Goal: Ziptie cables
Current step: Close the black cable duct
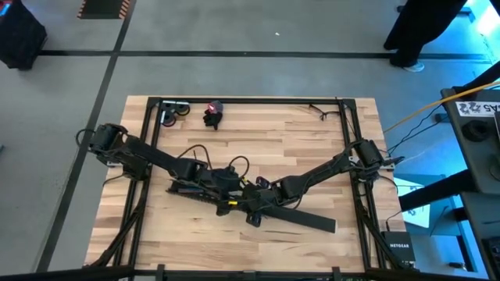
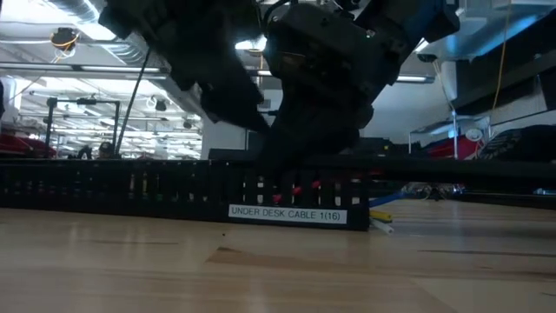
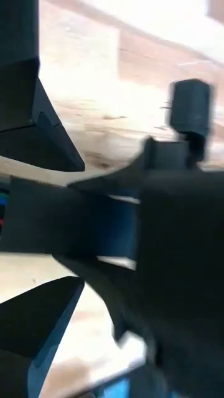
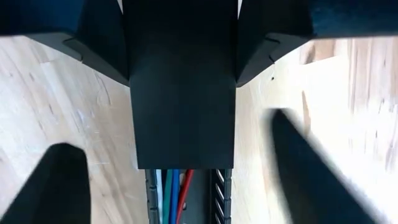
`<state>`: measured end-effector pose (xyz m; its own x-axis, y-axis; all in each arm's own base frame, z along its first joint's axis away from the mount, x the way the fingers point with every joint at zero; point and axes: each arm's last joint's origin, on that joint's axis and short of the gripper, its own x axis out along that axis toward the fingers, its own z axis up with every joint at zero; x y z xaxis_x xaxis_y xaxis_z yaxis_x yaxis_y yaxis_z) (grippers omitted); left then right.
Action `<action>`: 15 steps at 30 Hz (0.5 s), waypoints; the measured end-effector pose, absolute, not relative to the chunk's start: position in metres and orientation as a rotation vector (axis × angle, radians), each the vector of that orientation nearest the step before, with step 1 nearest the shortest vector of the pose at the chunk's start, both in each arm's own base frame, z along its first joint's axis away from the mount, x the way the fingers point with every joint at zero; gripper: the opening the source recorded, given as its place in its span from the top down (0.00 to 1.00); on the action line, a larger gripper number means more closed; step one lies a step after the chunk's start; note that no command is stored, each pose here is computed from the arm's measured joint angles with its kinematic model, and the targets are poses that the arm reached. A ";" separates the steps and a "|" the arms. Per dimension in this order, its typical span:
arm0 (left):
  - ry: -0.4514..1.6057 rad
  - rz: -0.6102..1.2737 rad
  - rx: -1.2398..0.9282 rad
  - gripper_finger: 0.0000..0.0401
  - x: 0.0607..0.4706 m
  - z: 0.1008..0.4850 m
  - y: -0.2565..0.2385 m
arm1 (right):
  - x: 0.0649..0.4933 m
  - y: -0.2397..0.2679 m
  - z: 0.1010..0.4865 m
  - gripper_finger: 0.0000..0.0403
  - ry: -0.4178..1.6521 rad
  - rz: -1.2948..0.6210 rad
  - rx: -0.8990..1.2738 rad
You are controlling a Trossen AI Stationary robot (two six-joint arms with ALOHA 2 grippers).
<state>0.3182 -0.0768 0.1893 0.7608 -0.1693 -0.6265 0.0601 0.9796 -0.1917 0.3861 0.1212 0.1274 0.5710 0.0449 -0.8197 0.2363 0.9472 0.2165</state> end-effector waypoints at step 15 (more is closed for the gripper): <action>1.013 -0.091 -0.107 0.30 0.316 0.116 -0.096 | 0.390 0.121 0.129 0.43 0.890 -0.088 0.150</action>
<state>0.3160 -0.0963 0.1163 0.5264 -0.1257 -0.8409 0.0264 0.9909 -0.1316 0.3904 0.1210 0.1294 0.6266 -0.0143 -0.7792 0.1388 0.9859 0.0935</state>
